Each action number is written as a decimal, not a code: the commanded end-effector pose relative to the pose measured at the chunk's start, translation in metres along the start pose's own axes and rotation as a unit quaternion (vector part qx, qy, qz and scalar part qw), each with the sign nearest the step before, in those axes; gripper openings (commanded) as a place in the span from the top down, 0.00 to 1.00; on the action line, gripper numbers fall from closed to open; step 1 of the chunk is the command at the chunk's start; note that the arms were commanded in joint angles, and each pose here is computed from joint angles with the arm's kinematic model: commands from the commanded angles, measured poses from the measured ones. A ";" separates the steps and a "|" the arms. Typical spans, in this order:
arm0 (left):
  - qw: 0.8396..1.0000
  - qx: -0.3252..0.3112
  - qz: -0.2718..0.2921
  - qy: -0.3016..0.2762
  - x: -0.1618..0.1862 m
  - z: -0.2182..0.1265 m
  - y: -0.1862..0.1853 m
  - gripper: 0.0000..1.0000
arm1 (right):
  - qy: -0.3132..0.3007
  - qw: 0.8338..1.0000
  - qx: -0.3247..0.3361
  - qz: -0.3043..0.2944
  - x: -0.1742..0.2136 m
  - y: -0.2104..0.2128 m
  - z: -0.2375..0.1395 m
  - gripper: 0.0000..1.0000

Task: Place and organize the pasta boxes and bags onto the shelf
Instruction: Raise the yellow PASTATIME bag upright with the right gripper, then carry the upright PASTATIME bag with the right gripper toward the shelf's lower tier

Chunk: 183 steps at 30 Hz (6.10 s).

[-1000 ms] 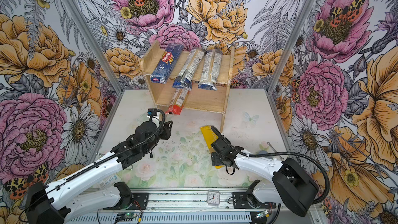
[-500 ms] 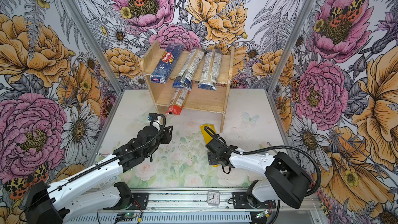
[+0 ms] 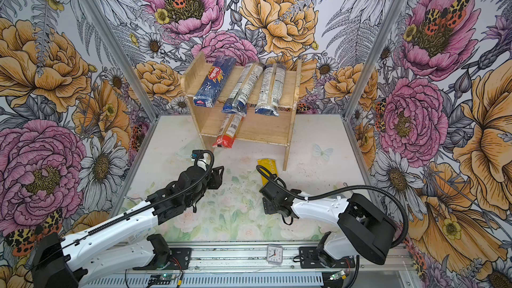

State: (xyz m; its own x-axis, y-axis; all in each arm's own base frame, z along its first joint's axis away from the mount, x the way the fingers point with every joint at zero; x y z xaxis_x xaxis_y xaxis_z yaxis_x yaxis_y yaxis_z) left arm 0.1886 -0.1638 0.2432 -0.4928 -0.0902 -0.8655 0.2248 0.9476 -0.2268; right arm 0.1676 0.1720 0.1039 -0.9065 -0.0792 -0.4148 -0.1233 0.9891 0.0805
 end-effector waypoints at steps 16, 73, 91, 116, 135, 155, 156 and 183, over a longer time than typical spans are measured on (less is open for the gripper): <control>1.000 -0.023 -0.013 -0.012 0.002 -0.006 0.005 0.41 | 0.054 0.998 0.023 -0.017 0.020 -0.004 0.011 0.33; 1.000 -0.008 -0.005 0.015 0.021 0.005 0.004 0.29 | -0.067 0.994 -0.082 0.036 -0.003 -0.006 -0.051 1.00; 1.000 -0.006 -0.010 0.013 0.023 0.005 0.005 0.01 | -0.107 0.984 -0.136 0.044 -0.011 -0.006 -0.080 1.00; 1.000 -0.007 -0.010 0.022 0.029 0.008 0.006 0.01 | -0.174 0.964 -0.195 0.057 -0.031 0.001 -0.127 1.00; 1.000 -0.007 -0.010 0.021 0.029 0.009 0.006 0.01 | -0.185 0.948 -0.255 0.043 -0.037 0.007 -0.154 1.00; 1.000 -0.006 -0.011 0.021 0.029 0.008 0.006 0.01 | -0.173 0.926 -0.336 0.003 -0.033 0.012 -0.177 1.00; 1.000 -0.006 -0.011 0.021 0.029 0.008 0.006 0.01 | -0.176 0.924 -0.339 0.004 -0.033 0.011 -0.179 1.00; 1.000 -0.007 -0.014 0.018 0.029 0.007 0.007 0.01 | -0.255 0.891 -0.372 0.051 -0.040 -0.006 -0.225 1.00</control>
State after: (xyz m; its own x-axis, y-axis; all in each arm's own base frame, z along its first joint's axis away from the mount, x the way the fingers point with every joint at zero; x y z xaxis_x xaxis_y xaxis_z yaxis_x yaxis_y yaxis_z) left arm 0.1837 -0.1611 0.2141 -0.5298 -0.0925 -0.8431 0.1886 0.9563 -0.2235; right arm 0.1092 0.1411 0.2668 -0.7868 0.0921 -0.6103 -0.3662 0.7263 0.5817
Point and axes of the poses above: each gripper's point midway between its finger pads, its own z axis out along the fingers, its own y axis along the line the jaws close on, x = y × z, the point moved 10 cm from there along -z, back along the fingers, and after that the axes turned 7 degrees about z, right-handed, at the moved point
